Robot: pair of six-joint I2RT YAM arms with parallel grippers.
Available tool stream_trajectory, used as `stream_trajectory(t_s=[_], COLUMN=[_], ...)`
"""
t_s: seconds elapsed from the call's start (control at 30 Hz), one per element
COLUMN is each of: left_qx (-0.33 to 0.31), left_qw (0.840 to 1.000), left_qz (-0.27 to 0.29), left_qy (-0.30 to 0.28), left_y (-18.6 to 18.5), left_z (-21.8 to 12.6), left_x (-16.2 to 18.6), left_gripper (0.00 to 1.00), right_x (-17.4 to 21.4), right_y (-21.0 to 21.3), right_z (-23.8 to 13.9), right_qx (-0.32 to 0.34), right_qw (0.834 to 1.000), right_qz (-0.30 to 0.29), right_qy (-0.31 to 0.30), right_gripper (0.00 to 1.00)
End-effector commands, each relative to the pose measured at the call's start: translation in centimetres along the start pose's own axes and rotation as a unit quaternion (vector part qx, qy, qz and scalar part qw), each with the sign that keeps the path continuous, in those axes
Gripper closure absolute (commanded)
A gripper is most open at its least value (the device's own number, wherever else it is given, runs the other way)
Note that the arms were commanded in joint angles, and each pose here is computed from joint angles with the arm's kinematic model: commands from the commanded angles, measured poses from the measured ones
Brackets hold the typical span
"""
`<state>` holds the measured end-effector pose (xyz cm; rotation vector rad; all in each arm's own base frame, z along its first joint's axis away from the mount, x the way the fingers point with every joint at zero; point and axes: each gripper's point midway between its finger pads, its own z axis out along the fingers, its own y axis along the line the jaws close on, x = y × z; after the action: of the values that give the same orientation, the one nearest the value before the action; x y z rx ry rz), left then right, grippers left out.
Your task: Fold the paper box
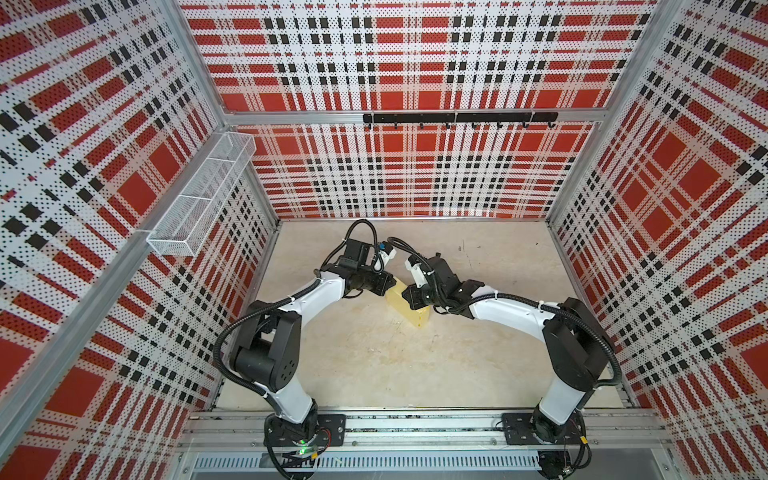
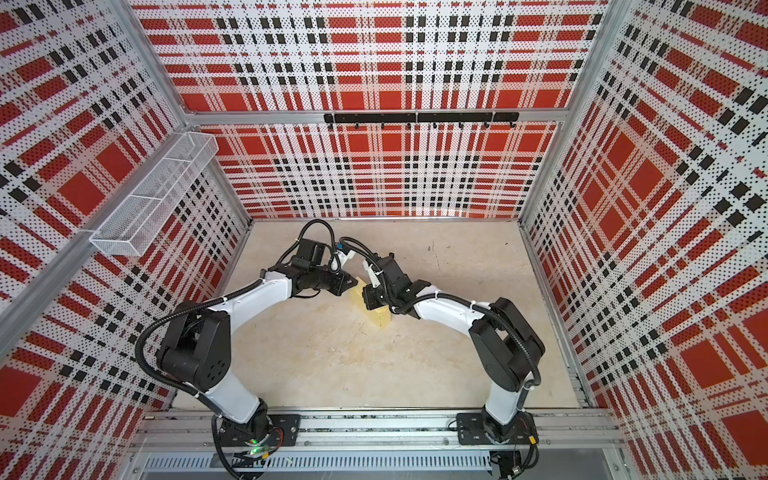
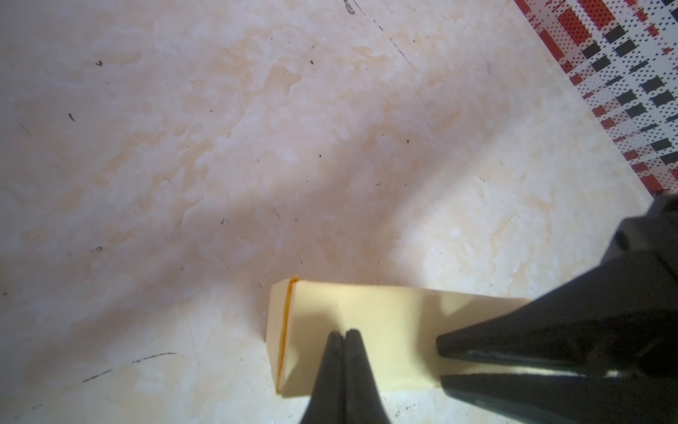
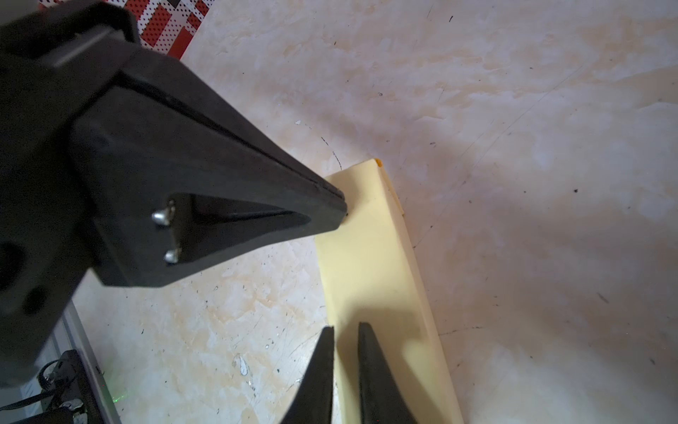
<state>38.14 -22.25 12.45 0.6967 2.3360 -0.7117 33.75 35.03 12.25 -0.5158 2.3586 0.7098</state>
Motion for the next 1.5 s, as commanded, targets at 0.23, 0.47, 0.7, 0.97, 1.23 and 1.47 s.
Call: stream_trajectory(t_s=[0.23, 0.47, 0.7, 0.97, 1.23, 1.47], left_qx=[-0.026, -0.024, -0.021, -0.020, -0.018, -0.011], left_qw=[0.999, 1.000, 1.000, 1.000, 1.000, 1.000], left_qz=[0.008, 0.009, 0.011, 0.011, 0.013, 0.010], left_qy=[0.019, 0.016, 0.015, 0.016, 0.014, 0.010], left_y=[0.8, 0.7, 0.5, 0.4, 0.2, -0.2], left_z=[0.1, 0.1, 0.2, 0.3, 0.2, 0.0], left_x=[2.2, 2.1, 2.0, 2.0, 1.9, 1.3], left_gripper=[1.00, 1.00, 1.00, 1.00, 1.00, 1.00], right_x=[3.7, 3.8, 5.1, 6.4, 7.9, 9.9], right_y=[-1.2, -1.2, -1.9, -2.3, -3.0, -4.1], right_z=[-1.3, -3.5, -5.3, -4.9, -4.2, -3.8], right_qx=[0.033, 0.039, 0.055, 0.058, 0.068, 0.080], right_qw=[0.998, 0.997, 0.996, 0.995, 0.992, 0.989], right_qz=[0.006, 0.014, 0.022, 0.027, 0.030, 0.037], right_qy=[0.058, 0.059, 0.067, 0.082, 0.104, 0.121], right_gripper=[0.80, 0.83, 0.92, 0.93, 0.94, 0.95])
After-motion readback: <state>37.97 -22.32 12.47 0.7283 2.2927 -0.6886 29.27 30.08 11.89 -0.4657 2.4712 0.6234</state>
